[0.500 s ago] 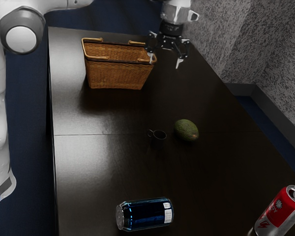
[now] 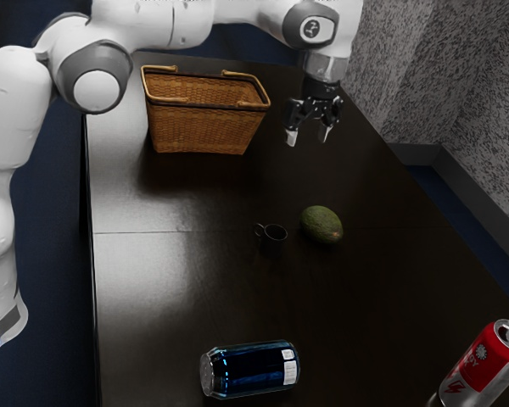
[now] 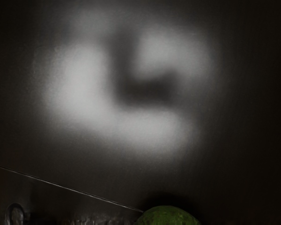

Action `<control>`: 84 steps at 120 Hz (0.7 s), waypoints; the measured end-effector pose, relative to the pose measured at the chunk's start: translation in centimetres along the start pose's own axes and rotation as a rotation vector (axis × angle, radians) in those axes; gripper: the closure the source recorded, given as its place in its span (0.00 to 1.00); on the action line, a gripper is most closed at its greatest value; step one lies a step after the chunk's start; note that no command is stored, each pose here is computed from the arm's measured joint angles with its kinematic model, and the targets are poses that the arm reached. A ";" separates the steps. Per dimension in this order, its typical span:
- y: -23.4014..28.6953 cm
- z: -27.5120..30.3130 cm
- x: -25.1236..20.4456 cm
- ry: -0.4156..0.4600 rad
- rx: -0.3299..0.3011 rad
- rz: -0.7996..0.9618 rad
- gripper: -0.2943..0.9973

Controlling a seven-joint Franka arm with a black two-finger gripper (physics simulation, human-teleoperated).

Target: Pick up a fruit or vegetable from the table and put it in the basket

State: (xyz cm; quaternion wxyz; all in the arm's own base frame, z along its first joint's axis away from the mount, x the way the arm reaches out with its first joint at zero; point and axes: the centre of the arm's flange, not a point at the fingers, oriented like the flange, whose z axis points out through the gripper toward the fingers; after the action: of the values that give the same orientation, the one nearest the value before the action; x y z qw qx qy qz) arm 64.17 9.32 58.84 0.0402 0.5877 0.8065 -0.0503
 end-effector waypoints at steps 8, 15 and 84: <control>0.5 -0.1 -0.8 -0.009 -0.030 -0.040 0.23; 0.6 -0.2 -1.3 -0.016 -0.049 -0.073 0.23; -2.6 7.4 -7.8 -0.115 -0.073 -0.251 0.23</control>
State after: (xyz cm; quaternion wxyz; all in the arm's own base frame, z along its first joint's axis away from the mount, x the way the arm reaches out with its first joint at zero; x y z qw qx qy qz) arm 64.13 0.24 52.53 0.1009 0.4765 0.8713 -0.0591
